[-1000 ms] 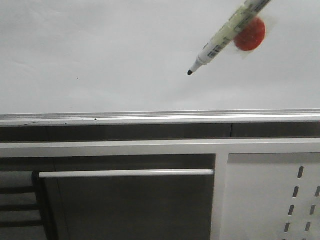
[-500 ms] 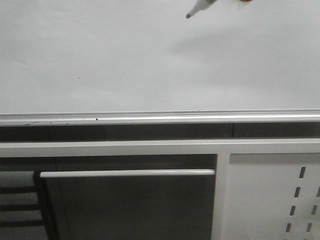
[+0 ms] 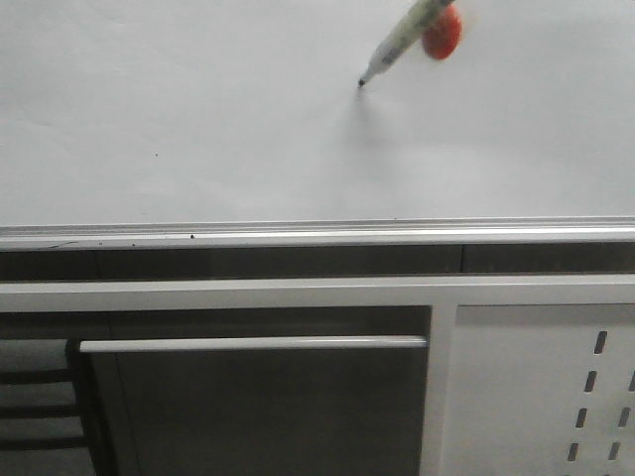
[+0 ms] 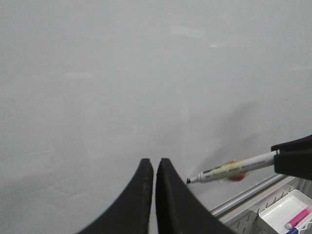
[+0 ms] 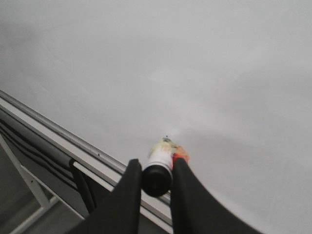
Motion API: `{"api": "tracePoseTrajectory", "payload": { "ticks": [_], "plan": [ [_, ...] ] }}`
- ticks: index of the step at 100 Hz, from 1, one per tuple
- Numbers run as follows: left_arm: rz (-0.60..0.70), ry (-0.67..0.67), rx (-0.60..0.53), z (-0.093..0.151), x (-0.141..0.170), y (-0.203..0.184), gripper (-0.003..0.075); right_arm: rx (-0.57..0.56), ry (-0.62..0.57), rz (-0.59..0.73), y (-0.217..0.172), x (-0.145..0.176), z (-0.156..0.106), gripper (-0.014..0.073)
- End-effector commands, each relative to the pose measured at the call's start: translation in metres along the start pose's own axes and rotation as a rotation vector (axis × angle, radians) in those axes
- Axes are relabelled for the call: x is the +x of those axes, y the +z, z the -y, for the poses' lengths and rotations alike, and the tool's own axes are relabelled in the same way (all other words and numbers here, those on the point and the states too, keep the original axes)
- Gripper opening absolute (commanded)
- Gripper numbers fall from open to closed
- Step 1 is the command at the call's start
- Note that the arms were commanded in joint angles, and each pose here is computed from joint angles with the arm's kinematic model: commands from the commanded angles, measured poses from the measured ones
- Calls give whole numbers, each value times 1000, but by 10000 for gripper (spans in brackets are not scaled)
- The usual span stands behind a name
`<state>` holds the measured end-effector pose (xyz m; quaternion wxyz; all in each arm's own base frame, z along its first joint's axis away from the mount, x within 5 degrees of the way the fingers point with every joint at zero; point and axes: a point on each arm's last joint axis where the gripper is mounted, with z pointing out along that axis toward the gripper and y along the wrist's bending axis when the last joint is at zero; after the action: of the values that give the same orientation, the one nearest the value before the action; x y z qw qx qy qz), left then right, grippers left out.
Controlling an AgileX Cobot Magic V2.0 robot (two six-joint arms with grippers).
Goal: Write number 1 on whiteboard
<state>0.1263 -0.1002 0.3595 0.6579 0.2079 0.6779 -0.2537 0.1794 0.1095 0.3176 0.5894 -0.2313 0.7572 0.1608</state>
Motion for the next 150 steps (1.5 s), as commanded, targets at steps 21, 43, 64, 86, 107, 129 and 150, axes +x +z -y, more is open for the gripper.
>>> {"api": "tracePoseTrajectory", "payload": {
  "ticks": [21,43,64,86,107,129,150],
  "plan": [
    [105,9,-44,-4,-17,-2,-20,21,-32,-70,29,7,3,-52],
    [77,9,-26,-2,-14,-2,-20,-205,-33,-141,6,6,-18,-51],
    [-45,10,26,3,0,8,-10,-302,-34,-71,-20,-24,-26,-51],
    [-148,20,158,27,17,24,266,-360,-25,-70,-24,-54,-22,-51],
    [-169,122,257,51,29,35,410,-466,-40,-144,-20,-71,-21,-52],
    [-190,196,317,68,34,50,408,-558,-60,-199,-11,-82,-24,-51],
    [-212,203,311,71,39,62,393,-596,-66,-225,-13,-82,-27,-52]
  ]
}}
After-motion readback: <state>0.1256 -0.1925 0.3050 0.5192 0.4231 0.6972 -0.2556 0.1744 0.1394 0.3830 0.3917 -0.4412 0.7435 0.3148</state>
